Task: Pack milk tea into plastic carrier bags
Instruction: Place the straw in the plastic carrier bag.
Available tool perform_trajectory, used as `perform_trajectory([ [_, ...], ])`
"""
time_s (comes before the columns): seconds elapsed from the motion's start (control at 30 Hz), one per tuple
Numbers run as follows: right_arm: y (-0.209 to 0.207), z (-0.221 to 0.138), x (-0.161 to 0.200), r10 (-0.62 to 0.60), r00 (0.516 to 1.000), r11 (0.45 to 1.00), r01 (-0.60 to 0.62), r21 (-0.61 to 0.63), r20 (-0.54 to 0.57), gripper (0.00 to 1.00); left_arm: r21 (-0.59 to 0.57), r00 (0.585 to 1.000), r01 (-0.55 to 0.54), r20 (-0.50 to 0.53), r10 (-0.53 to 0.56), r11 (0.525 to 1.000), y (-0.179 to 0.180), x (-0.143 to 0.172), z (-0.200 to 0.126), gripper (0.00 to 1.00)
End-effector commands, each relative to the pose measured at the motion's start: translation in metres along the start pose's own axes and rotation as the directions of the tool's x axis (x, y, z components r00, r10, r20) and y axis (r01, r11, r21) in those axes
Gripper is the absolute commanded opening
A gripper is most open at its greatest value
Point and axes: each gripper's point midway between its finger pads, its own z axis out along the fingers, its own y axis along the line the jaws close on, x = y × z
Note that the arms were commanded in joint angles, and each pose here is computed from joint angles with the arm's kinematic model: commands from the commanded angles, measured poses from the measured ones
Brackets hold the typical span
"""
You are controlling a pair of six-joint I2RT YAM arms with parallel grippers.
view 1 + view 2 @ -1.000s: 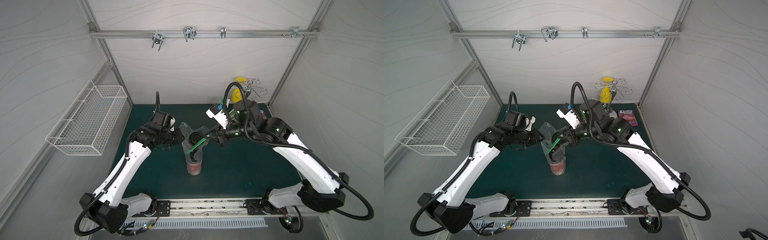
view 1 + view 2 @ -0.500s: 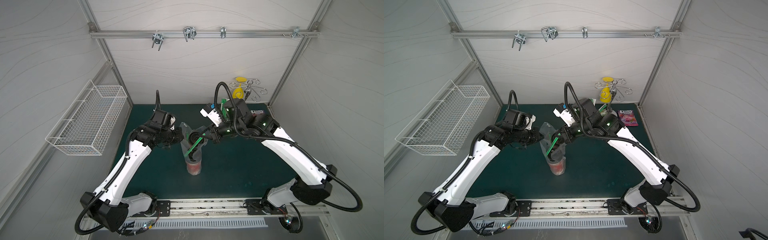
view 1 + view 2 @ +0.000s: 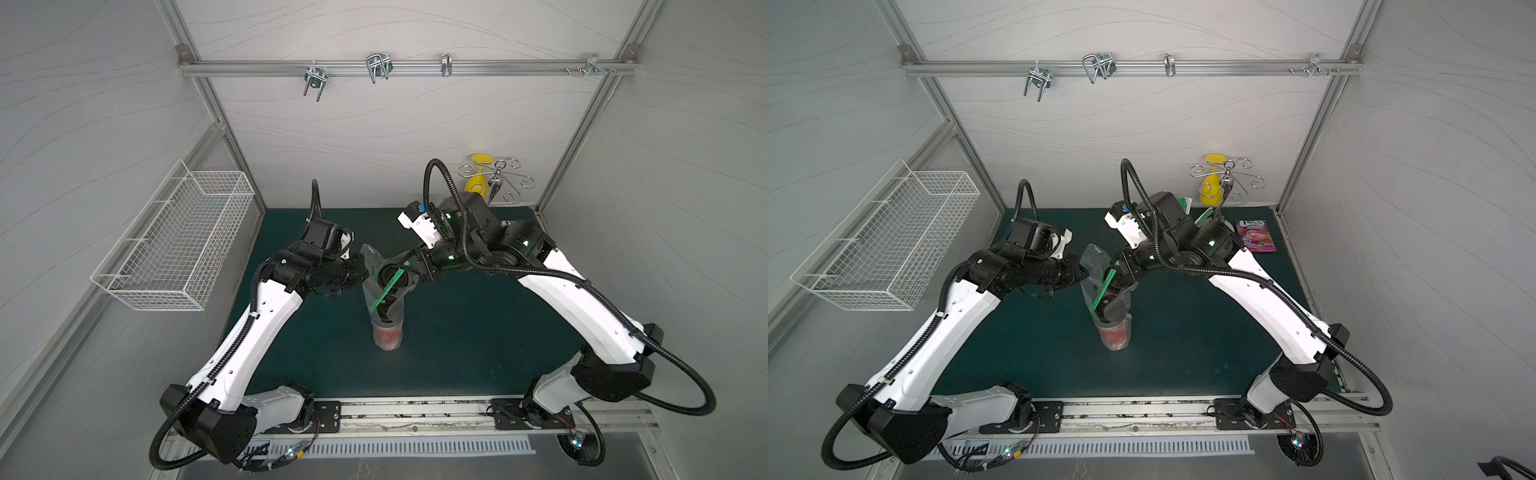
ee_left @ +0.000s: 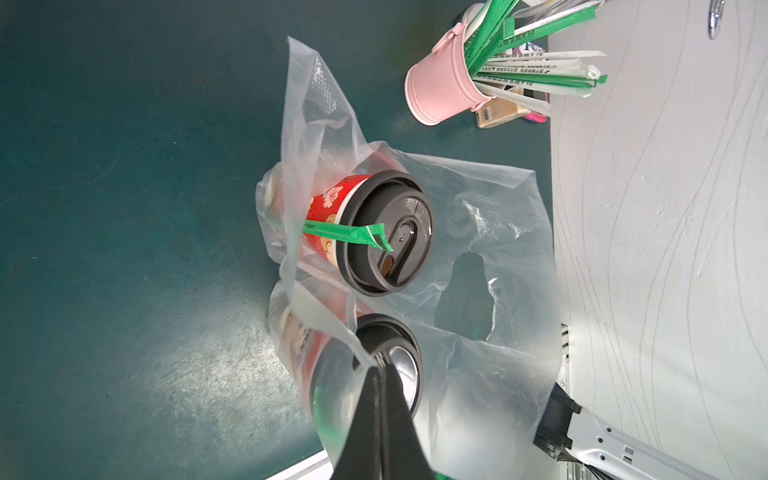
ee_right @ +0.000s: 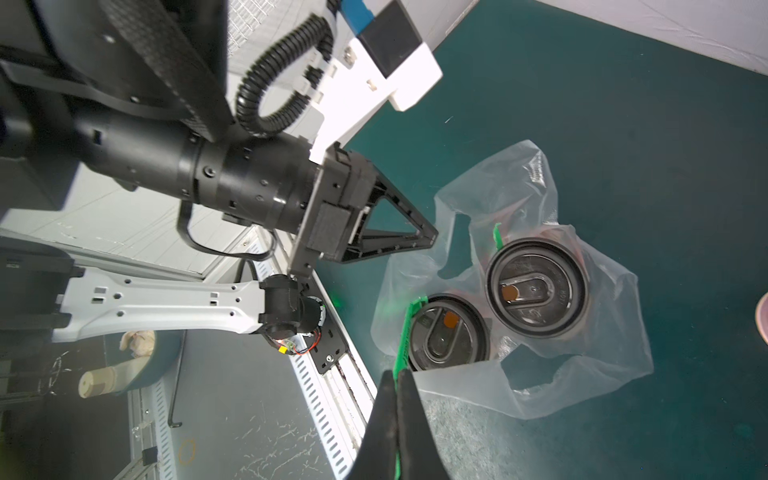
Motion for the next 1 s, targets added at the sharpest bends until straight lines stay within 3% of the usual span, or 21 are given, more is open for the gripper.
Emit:
perform_trajectory([
  [0.0, 0.01, -0.006, -0.001, 0.002, 1.0, 1.0, -0.002, -0.028, -0.001, 0.0, 0.058, 0.998, -0.025, 0.057, 0.022, 0.998, -0.019, -0.016, -0.011, 0.0],
  [0.5, 0.025, -0.039, 0.006, 0.049, 0.999, 0.984, -0.048, -0.17, -0.001, 0.0, 0.047, 0.998, -0.029, 0.059, 0.026, 0.998, -0.015, -0.012, -0.011, 0.0],
  [0.7, 0.027, -0.036, 0.015, 0.079, 0.996, 0.971, -0.087, -0.223, -0.046, 0.0, 0.04, 0.998, -0.033, 0.056, 0.031, 0.999, -0.011, -0.008, -0.009, 0.37],
  [0.8, 0.028, -0.037, 0.017, 0.089, 0.994, 0.966, -0.1, -0.237, -0.06, 0.0, 0.043, 0.998, -0.032, 0.051, 0.03, 0.999, -0.01, -0.007, -0.009, 0.43],
  [0.97, 0.022, -0.04, 0.022, 0.12, 0.989, 0.961, -0.137, -0.239, -0.081, 0.0, 0.046, 0.998, -0.035, 0.047, 0.033, 0.998, -0.01, -0.005, -0.008, 0.45],
])
